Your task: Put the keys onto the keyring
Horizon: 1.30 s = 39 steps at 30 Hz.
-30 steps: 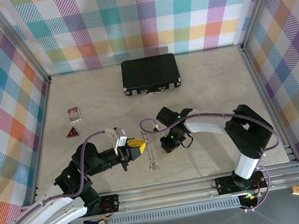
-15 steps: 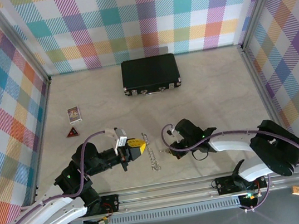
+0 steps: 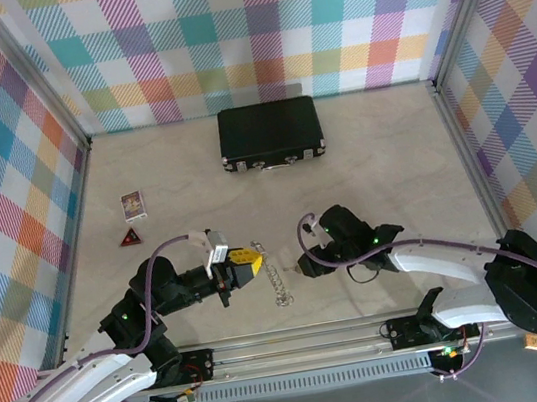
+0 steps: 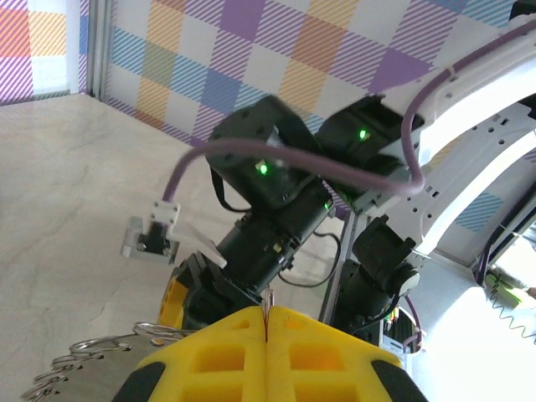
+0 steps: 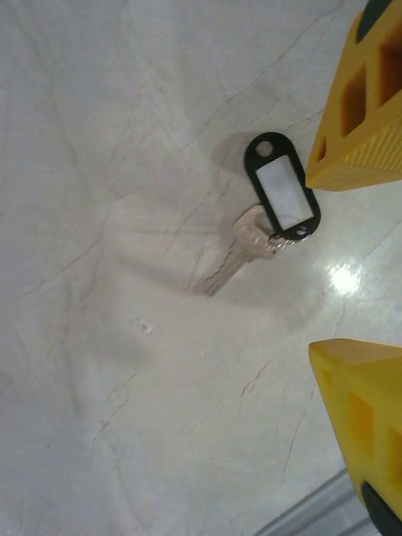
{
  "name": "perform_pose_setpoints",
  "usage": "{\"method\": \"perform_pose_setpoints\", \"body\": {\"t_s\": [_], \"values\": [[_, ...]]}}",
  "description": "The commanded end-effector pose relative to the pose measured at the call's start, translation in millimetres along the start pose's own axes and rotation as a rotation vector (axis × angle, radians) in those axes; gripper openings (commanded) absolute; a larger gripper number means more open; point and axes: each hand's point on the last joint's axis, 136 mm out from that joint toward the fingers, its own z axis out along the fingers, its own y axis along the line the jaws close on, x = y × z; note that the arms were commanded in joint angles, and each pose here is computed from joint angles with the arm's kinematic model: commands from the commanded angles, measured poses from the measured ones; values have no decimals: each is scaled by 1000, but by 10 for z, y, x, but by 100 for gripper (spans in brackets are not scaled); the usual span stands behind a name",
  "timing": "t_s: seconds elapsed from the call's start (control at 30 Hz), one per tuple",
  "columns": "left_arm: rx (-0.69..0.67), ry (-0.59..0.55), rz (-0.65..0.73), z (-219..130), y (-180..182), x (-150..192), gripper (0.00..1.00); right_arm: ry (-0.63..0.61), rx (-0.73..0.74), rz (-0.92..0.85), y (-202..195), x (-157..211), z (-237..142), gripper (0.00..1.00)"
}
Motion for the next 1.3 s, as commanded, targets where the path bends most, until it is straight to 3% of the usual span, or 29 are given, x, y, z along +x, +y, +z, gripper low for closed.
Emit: {"method": "perform_pose_setpoints", "body": {"t_s": [0.0,0.2,0.4,0.8,1.27], "values": [[24,-59,14,-22,-45,-136,0,137,57,12,-29,72,-117,50],[8,-63,13,-60,-30,-138,0,378,101,35,6,130,-57,47],[-4,-58,-2,-40,15,-73,0,501,117,12,34,55,59,44],[-15,-66,-7,-36,51,-40,0,657,159,4,-80,113,370,34],[-10,-74,-6,-43,40,-54,0,680,178,-6,-184,192,521,16]]}}
